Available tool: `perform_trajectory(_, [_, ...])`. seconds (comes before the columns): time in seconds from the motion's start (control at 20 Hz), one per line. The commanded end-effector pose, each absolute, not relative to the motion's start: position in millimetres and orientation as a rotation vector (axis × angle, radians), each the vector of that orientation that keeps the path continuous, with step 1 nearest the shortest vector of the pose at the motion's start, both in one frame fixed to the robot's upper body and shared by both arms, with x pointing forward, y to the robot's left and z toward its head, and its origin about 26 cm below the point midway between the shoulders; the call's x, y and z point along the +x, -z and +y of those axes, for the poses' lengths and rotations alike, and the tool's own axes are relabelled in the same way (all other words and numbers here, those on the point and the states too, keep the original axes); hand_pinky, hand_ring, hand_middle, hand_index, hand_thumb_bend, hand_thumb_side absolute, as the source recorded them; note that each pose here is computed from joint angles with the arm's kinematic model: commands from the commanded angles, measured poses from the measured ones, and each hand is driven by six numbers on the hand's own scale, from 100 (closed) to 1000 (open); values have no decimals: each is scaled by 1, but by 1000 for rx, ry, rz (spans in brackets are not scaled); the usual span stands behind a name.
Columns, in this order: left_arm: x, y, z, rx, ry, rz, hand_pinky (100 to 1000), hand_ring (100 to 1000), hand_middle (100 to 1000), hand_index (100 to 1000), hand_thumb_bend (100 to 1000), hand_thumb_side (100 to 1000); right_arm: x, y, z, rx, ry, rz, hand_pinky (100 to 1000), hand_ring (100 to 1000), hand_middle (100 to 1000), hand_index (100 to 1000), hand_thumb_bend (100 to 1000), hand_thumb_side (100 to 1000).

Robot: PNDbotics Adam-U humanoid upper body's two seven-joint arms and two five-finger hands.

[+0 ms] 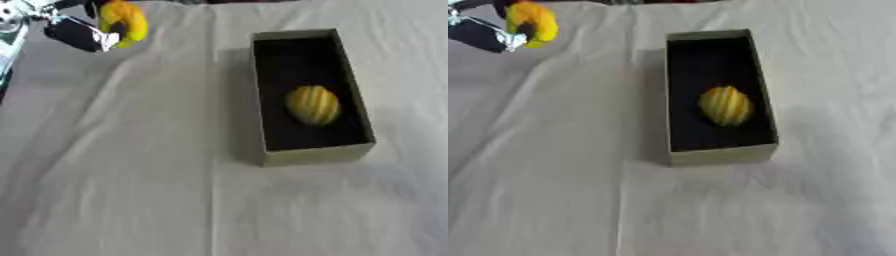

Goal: Pick up objects on the table and place them in the box.

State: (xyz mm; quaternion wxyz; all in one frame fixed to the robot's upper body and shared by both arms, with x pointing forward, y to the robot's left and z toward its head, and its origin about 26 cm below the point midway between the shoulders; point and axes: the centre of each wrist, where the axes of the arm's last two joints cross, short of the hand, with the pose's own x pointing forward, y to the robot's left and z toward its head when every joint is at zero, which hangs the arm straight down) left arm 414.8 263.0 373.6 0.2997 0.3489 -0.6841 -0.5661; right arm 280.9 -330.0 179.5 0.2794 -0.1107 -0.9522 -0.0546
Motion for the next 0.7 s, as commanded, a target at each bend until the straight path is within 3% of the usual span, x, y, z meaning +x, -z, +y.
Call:
perform_trajectory(0.05, [393,-400,237,931,1556,-1956,607,577,480,609,100,261,278,-188,-335,-314,115,-2592,900,728,388,683,100,615])
perform_trajectory(0.4, [369,-397,146,801,1712,-2206,601,572,474,604,100,233,276,-193,-342,-326,113,-2647,897,729,406,687,100,606])
perform_trajectory(0.7, [377,-372,88,729,1793,-2226,603,573,477,608,100,221,276,-199,-345,-327,149,-2684,895,729,419,690,100,610])
